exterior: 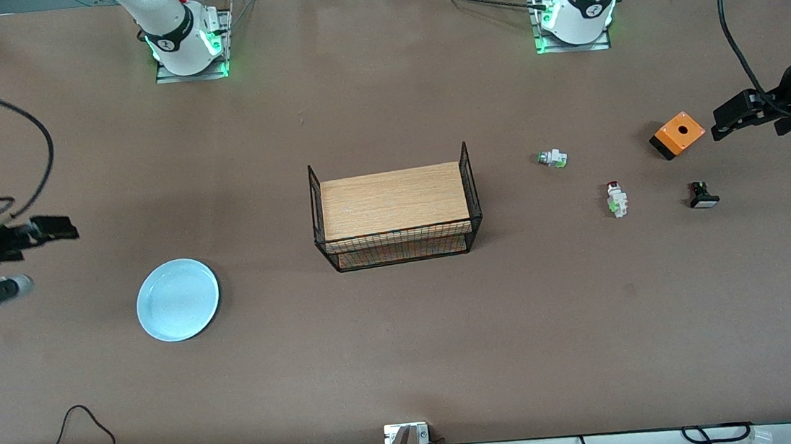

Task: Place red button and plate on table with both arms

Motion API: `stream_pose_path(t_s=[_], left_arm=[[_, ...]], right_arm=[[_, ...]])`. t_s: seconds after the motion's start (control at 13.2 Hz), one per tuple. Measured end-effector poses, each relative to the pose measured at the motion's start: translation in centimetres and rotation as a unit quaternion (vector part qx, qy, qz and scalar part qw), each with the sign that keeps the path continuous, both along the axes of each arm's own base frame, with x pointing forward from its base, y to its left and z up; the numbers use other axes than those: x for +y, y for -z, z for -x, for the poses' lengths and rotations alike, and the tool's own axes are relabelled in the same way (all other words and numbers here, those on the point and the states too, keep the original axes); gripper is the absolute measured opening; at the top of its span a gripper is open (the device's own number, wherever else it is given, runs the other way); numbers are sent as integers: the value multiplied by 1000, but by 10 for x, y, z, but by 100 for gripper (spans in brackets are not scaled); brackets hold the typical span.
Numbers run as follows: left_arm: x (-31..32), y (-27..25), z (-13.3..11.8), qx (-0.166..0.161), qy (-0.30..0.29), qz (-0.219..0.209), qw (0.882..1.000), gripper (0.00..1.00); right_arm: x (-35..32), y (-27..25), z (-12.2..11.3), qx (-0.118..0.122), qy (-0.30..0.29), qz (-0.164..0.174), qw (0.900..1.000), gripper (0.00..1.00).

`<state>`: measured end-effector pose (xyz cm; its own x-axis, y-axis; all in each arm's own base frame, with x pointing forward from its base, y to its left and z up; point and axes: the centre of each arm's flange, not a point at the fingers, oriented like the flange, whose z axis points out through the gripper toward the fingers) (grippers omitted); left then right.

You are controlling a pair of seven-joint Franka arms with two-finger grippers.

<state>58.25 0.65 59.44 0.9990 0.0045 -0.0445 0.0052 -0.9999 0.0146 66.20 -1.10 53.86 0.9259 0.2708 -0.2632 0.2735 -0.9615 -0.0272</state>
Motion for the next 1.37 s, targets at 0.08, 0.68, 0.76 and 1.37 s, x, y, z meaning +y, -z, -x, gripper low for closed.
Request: stream_pose_path(t_s=[0.08, 0.68, 0.76, 1.37], left_arm=[[0, 0, 0, 0, 0, 0, 1000, 100], [0, -2, -2, -12, 1, 0, 1000, 100], [0, -3, -2, -13, 1, 0, 1000, 100], [-1, -5, -2, -15, 1, 0, 1000, 100]], right_arm=[[2, -17, 11, 2, 9, 8, 1000, 100], [110, -32, 37, 22, -67, 152, 986, 100], [138, -30, 42, 17, -90, 187, 978, 100], [69, -24, 69, -61, -47, 83, 994, 100]])
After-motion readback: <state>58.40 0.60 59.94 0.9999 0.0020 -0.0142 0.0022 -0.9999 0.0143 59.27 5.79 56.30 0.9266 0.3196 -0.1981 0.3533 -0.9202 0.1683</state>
